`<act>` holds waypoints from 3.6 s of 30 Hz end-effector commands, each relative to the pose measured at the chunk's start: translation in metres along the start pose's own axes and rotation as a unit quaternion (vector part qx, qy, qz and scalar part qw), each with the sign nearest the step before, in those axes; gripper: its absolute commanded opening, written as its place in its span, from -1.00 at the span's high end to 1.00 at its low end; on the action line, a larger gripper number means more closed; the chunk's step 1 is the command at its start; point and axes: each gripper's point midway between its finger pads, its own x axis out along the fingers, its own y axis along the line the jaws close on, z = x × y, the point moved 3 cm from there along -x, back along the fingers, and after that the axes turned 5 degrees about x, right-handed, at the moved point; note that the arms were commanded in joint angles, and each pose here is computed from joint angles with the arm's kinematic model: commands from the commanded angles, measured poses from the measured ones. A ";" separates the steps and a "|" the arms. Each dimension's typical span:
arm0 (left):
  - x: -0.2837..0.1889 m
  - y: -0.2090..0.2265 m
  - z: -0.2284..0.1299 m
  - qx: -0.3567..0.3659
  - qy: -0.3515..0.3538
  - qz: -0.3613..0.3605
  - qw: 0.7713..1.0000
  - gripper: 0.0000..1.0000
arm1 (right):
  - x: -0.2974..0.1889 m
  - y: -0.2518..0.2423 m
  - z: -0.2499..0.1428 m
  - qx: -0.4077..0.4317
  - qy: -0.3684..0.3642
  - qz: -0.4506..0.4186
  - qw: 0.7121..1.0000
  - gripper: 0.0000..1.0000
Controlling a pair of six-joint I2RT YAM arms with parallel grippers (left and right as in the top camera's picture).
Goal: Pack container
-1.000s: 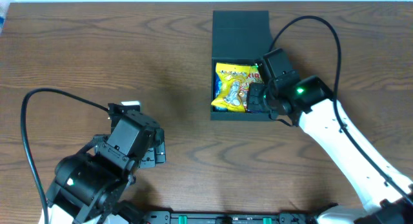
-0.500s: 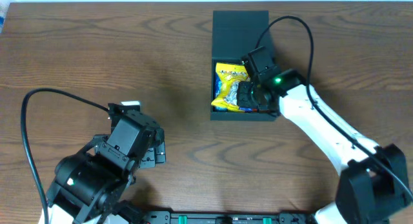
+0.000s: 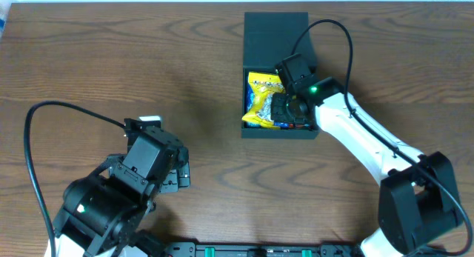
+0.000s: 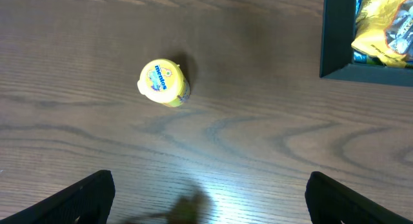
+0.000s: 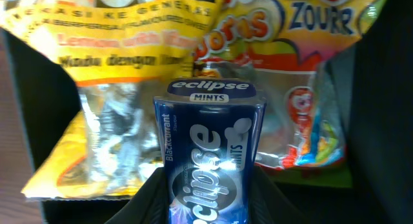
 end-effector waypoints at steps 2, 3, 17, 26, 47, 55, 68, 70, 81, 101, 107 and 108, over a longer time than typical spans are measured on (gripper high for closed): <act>0.000 0.003 0.001 0.001 -0.003 0.009 1.000 -0.90 | -0.005 -0.002 0.005 -0.010 0.000 -0.002 1.000 0.97; 0.000 0.003 0.001 0.001 -0.003 0.009 1.000 -0.91 | -0.005 -0.002 0.004 -0.010 0.001 -0.003 1.000 0.97; 0.000 0.003 0.001 0.001 -0.003 0.009 1.000 -0.90 | -0.005 0.002 0.001 -0.011 0.010 0.008 1.000 0.43; 0.000 0.003 0.000 0.002 -0.003 0.009 1.000 -0.91 | -0.005 0.002 0.001 -0.017 0.010 0.010 1.000 -0.75; 0.000 0.003 0.001 0.001 -0.003 0.009 1.000 -0.90 | -0.149 -0.042 -0.015 -0.146 -0.099 -0.051 0.983 -0.98; 0.000 0.003 0.001 0.001 -0.003 0.009 1.000 -0.90 | -0.179 -0.091 -0.058 -0.240 -0.033 -0.139 0.960 -0.98; 0.000 0.003 0.001 0.001 -0.003 0.009 1.000 -0.91 | -0.187 -0.140 -0.045 -0.405 0.031 -0.207 0.890 -0.99; 0.000 0.003 0.001 0.001 -0.003 0.009 1.000 -0.90 | -0.188 -0.153 -0.039 -0.375 0.028 -0.215 0.901 -0.98; 0.000 0.003 0.001 0.001 -0.003 0.009 1.000 -0.90 | -0.170 -0.193 -0.018 -0.295 0.038 -0.108 0.948 -0.99; 0.000 0.003 0.001 0.001 -0.003 0.009 1.000 -0.90 | -0.123 -0.216 -0.011 -0.311 0.109 -0.120 0.937 -0.99; 0.000 0.003 0.001 0.001 -0.003 0.009 1.000 -0.90 | -0.123 -0.216 -0.011 -0.311 0.109 -0.120 0.937 -0.98; 0.000 0.003 0.001 0.001 -0.003 0.009 1.000 -0.90 | -0.123 -0.216 -0.011 -0.311 0.109 -0.120 0.937 -0.99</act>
